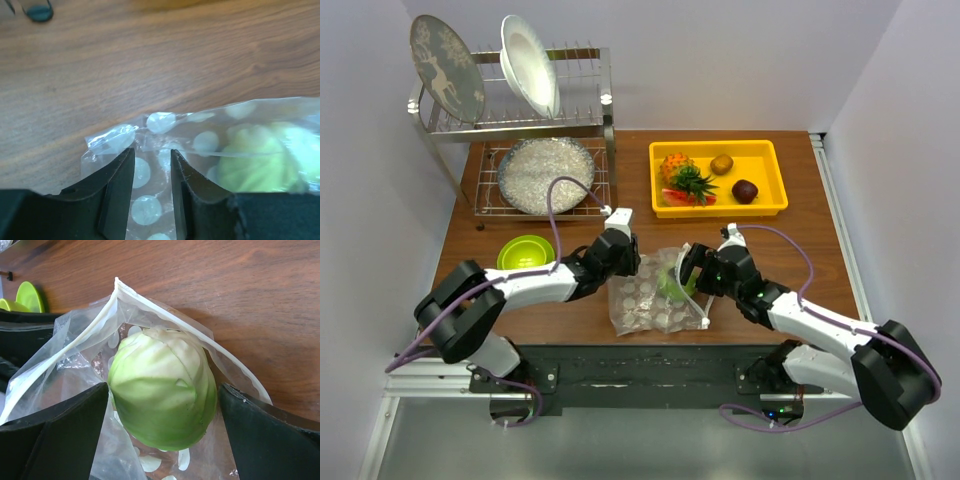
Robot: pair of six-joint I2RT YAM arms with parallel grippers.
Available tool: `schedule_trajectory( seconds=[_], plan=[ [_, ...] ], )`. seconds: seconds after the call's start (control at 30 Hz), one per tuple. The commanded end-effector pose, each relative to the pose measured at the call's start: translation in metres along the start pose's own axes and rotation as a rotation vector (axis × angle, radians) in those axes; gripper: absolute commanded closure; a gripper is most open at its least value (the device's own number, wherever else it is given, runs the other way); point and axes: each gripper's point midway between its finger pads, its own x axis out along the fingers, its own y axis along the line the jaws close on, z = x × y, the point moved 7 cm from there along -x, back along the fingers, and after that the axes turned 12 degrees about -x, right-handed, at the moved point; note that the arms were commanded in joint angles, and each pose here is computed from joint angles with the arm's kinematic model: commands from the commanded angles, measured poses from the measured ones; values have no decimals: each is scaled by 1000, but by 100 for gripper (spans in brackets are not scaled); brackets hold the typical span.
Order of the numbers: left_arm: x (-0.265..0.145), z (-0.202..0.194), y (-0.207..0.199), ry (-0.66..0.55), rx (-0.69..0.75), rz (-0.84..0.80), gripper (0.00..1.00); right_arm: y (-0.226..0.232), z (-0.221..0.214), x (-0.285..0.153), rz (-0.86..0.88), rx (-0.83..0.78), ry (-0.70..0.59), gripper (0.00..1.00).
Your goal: Open the zip-top bag and remove the fake food
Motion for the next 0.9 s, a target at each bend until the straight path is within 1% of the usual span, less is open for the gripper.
schedule_trajectory(
  seconds=[0.0, 0.1, 0.13, 0.2, 0.23, 0.3, 0.33, 0.37, 0.43, 0.47, 0.6, 0.67, 0.7, 0.8, 0.87],
  plan=[
    [-14, 27, -20, -54, 6, -71, 62, 8, 10, -2, 31, 21, -46, 5],
    [-19, 30, -23, -47, -3, -82, 71, 7, 9, 0, 16, 30, -45, 8],
    [-23, 30, -23, -43, -9, -87, 77, 6, 9, 1, 11, 33, -43, 9],
    [-28, 30, -26, -41, -15, -96, 82, 5, 7, 3, 1, 33, -33, 11],
    [-32, 31, -28, -41, -23, -108, 87, 4, 7, 4, -3, 34, -31, 14],
    [-37, 29, -31, -35, -30, -127, 91, 3, 5, 6, -9, 37, -24, 18],
    [-40, 27, -36, -28, -44, -152, 95, 2, 4, 7, -14, 38, -20, 18],
    [-41, 25, -37, -21, -50, -165, 97, 1, 3, 8, -16, 40, -17, 19],
    [-41, 13, -39, 9, -65, -189, 100, 1, 2, 8, -19, 41, -14, 23],
    [-40, 7, -38, 21, -69, -185, 100, 1, 2, 8, -19, 39, -14, 23],
    [-32, -27, -16, 89, -104, -136, 100, -1, 2, 8, -33, 38, -19, 25],
    [-30, -37, -6, 100, -125, -117, 100, -2, 3, 6, -36, 39, -26, 26],
    [-29, -40, -4, 102, -130, -108, 100, -1, 4, 6, -34, 38, -27, 28],
    [-26, -49, 9, 106, -128, -58, 100, -1, 5, 4, -37, 36, -35, 33],
    [-24, -53, 13, 110, -123, -32, 100, 0, 6, 2, -36, 34, -37, 34]
  ],
)
